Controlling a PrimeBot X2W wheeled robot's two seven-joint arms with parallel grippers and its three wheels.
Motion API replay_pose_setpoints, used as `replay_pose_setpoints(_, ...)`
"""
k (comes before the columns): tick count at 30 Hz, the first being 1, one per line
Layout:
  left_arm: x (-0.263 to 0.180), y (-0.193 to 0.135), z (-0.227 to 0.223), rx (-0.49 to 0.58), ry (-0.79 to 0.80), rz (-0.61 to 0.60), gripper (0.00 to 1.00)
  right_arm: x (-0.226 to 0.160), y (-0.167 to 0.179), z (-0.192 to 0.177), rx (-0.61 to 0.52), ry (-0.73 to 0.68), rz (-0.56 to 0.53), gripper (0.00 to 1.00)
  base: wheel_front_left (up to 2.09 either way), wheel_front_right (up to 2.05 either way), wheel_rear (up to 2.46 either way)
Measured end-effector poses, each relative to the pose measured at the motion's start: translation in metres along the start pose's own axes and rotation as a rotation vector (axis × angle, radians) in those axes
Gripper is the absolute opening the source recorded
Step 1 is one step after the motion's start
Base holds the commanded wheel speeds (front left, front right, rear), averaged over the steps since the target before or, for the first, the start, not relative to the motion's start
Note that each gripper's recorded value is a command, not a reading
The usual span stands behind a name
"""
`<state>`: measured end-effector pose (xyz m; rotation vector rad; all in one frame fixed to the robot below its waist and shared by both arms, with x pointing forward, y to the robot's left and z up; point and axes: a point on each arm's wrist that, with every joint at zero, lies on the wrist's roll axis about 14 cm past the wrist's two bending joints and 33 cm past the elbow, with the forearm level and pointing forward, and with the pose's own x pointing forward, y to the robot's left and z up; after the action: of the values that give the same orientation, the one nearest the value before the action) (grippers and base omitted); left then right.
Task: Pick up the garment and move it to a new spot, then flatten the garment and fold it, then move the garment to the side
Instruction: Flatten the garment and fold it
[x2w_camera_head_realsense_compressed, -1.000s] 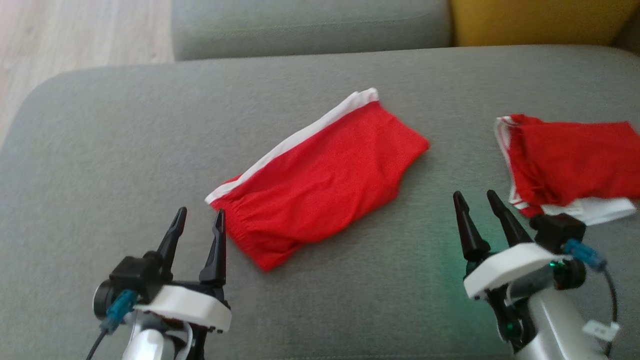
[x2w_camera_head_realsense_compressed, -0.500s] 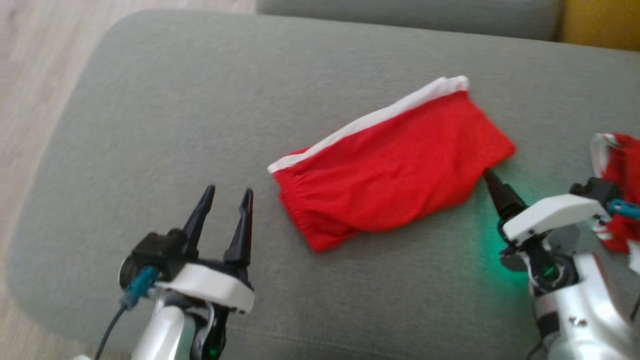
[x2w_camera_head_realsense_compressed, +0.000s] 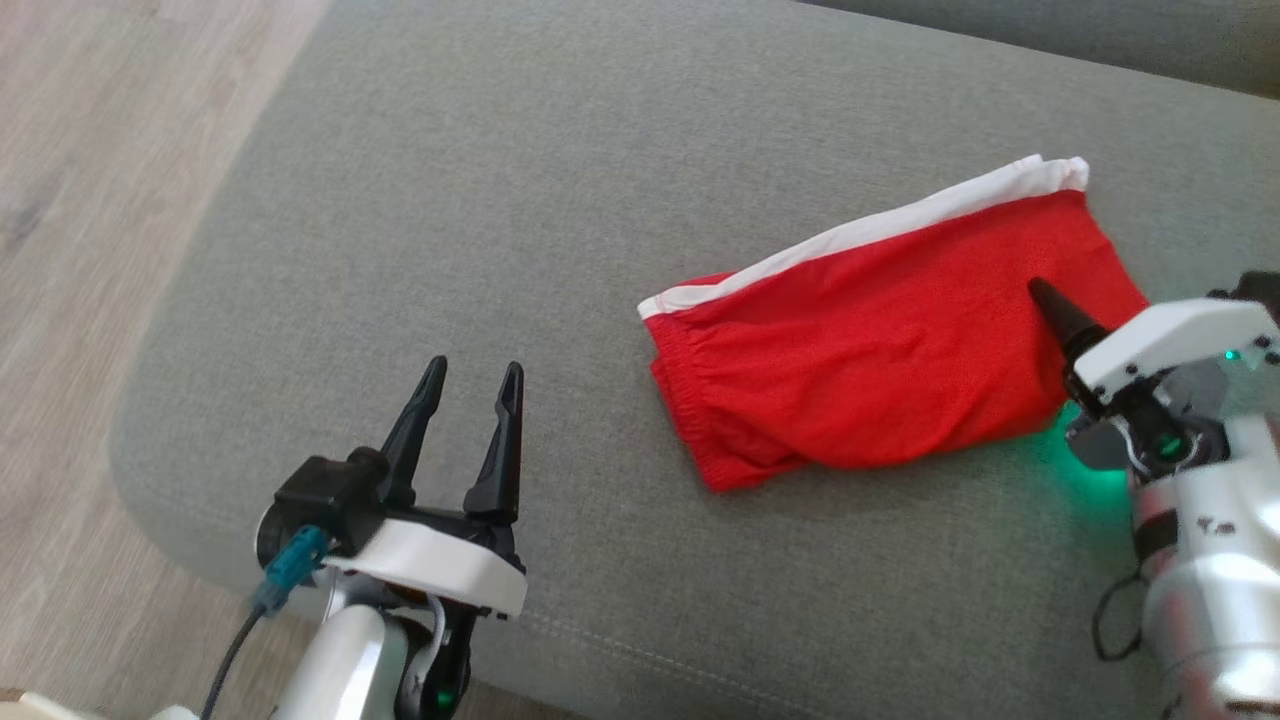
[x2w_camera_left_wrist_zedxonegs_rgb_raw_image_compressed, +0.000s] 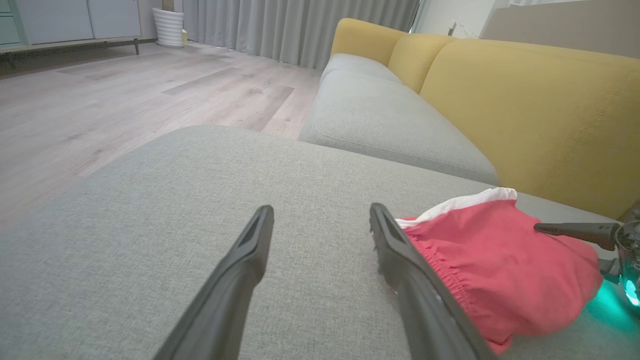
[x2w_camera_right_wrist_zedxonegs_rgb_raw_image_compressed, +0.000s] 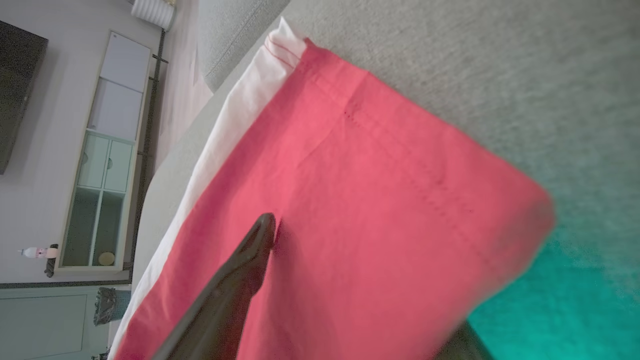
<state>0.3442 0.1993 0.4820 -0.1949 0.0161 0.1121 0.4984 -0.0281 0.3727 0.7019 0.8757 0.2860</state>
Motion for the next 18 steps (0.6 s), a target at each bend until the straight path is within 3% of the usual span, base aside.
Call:
replay_pose_setpoints(7, -0.0029, 0.0053, 0.0005, -0.004, 0.000, 0.025, 1.00, 0.0110, 0.0076, 0.0021, -0.028, 0.043, -0.018, 1.00, 0.00, 0.00, 0.00)
replay_pose_setpoints(8, -0.0028, 0.0052, 0.0006, -0.004, 0.000, 0.025, 1.00, 0.0112, 0.0084, 0.0021, -0.030, 0.050, -0.018, 0.47, 0.00, 0.00, 0.00)
replay_pose_setpoints(9, -0.0027, 0.0052, 0.0005, -0.003, 0.000, 0.026, 1.00, 0.0111, 0.0084, 0.0022, -0.034, 0.051, -0.020, 0.18, 0.00, 0.00, 0.00)
replay_pose_setpoints(10, -0.0025, 0.0049, 0.0004, -0.004, 0.000, 0.025, 1.00, 0.0109, 0.0086, 0.0019, -0.040, 0.053, -0.021, 0.00, 0.00, 0.00, 0.00)
replay_pose_setpoints(18, 0.0006, -0.0016, 0.0003, -0.006, -0.001, 0.004, 1.00, 0.0061, 0.0115, 0.0000, -0.046, 0.036, -0.009, 0.00, 0.00, 0.00, 0.00)
